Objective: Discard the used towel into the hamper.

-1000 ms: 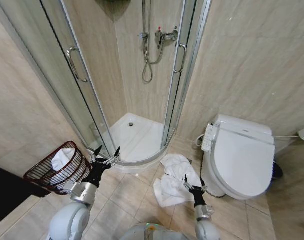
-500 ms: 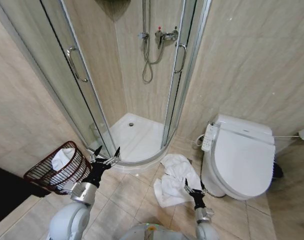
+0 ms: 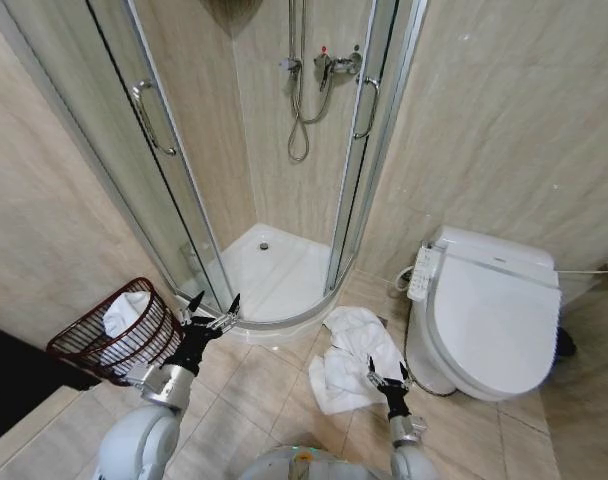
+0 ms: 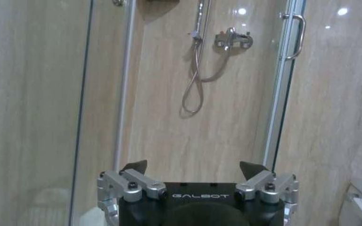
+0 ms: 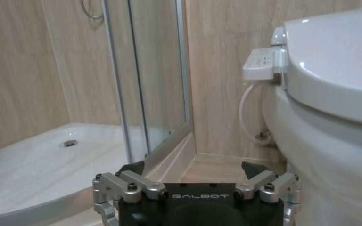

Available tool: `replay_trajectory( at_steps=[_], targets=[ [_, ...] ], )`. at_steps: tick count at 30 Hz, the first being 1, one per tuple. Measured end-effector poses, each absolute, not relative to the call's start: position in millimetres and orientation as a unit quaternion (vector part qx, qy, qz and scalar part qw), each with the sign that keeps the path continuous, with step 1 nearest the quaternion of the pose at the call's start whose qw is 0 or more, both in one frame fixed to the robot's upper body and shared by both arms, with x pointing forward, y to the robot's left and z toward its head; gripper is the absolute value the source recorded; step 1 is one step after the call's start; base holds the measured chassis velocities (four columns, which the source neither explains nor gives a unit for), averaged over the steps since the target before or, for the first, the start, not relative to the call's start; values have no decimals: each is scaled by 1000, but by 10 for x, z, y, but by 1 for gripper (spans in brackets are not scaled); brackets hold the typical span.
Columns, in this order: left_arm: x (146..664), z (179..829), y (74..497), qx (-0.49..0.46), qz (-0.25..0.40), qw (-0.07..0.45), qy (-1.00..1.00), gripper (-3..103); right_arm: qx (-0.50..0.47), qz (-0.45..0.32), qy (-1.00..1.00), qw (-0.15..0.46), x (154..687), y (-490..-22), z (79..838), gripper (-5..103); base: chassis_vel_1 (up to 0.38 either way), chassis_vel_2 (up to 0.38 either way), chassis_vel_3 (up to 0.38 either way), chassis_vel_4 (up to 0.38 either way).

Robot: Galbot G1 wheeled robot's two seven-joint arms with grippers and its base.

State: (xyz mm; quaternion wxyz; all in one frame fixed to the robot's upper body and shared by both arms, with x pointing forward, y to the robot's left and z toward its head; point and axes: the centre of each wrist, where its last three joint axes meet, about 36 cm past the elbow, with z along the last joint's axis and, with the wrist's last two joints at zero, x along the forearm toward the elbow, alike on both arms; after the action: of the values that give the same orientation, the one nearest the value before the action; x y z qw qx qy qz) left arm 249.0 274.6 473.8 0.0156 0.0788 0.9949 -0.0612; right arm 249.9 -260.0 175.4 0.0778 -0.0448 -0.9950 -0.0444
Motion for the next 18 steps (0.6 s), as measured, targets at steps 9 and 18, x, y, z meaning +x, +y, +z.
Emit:
replay_trajectory(
  at_steps=[9,18],
  targets=[
    [2489,4738,2746,79,-61,16,995,99,-58,-52,-993,86,2487,-2619,1695,100,0,0,0,0],
    [2489,4738,2746,79,-61,16,995,99,-59,-49,-993,88,2478,-2641,1672,100,0,0,0,0]
  ],
)
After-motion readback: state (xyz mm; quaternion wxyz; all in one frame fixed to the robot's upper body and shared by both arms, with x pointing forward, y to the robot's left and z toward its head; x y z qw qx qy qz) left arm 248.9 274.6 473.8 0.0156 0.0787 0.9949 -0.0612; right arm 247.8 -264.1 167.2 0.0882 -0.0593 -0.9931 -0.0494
